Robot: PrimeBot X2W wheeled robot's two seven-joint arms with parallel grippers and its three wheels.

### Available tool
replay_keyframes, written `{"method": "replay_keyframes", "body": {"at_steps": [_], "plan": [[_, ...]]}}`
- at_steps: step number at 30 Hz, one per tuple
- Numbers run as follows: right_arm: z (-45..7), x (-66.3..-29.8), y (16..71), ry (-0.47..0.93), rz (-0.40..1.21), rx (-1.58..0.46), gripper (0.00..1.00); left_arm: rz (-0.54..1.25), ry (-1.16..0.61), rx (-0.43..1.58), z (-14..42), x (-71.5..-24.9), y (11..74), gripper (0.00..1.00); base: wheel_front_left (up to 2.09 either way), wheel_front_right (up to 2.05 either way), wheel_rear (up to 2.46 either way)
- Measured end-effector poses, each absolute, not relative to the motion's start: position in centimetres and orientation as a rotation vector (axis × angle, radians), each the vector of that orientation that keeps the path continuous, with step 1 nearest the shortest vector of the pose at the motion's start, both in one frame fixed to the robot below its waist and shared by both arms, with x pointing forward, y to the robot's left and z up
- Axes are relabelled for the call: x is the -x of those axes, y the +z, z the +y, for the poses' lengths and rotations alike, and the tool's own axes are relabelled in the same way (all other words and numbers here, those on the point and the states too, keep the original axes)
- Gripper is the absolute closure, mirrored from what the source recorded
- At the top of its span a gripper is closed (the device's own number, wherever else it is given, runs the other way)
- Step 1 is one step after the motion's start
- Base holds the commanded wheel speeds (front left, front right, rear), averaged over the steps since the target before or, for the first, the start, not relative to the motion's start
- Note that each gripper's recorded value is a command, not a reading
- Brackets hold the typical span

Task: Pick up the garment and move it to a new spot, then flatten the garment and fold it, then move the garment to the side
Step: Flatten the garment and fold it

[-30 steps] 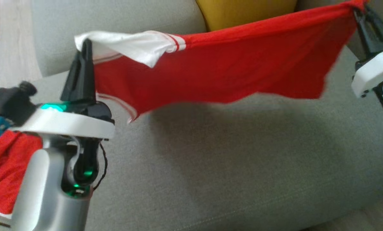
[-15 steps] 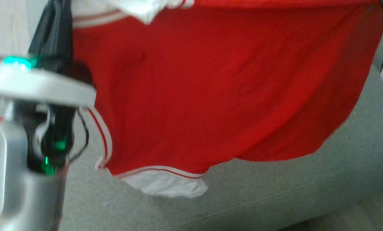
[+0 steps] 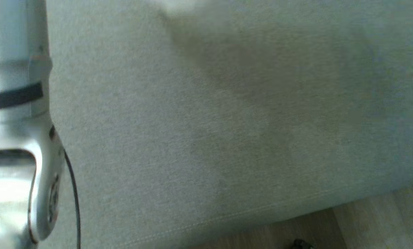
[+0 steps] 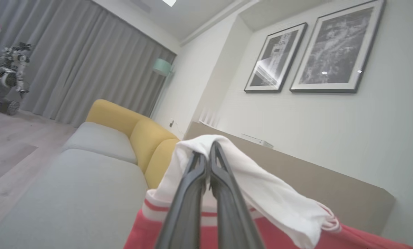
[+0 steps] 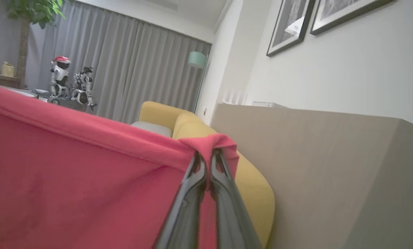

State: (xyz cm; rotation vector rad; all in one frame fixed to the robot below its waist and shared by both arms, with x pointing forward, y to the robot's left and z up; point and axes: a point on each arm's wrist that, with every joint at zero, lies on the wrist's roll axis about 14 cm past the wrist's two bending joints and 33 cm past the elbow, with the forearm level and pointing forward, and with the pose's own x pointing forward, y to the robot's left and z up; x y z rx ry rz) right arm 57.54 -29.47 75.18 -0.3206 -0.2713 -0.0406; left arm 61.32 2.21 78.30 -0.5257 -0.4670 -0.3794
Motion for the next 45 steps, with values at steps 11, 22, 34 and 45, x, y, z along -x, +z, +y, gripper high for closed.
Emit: {"method": "replay_keyframes", "body": {"at_steps": [11, 22, 34, 45], "plan": [[-27.7, -62.9, 63.3, -0.008, -0.153, 0.144, 1.00, -0.280, -0.322, 0.410, 3.1, -65.0, 67.4, 1.00, 0.00, 0.00, 0.00], [-25.6, -55.7, 46.8, 0.014, 0.252, 0.015, 1.00, 0.050, -0.287, 0.288, 5.2, -59.0, 51.2, 1.00, 0.00, 0.00, 0.00], [-25.1, -47.0, 42.5, 0.084, 0.473, 0.087, 1.00, 0.308, -0.355, 0.164, 8.7, -47.4, 43.7, 1.00, 0.00, 0.00, 0.00], [-25.1, -42.2, 41.0, 0.157, 0.624, 0.147, 1.00, 0.457, -0.423, 0.203, 9.7, -40.4, 42.7, 1.00, 0.00, 0.00, 0.00]]}}
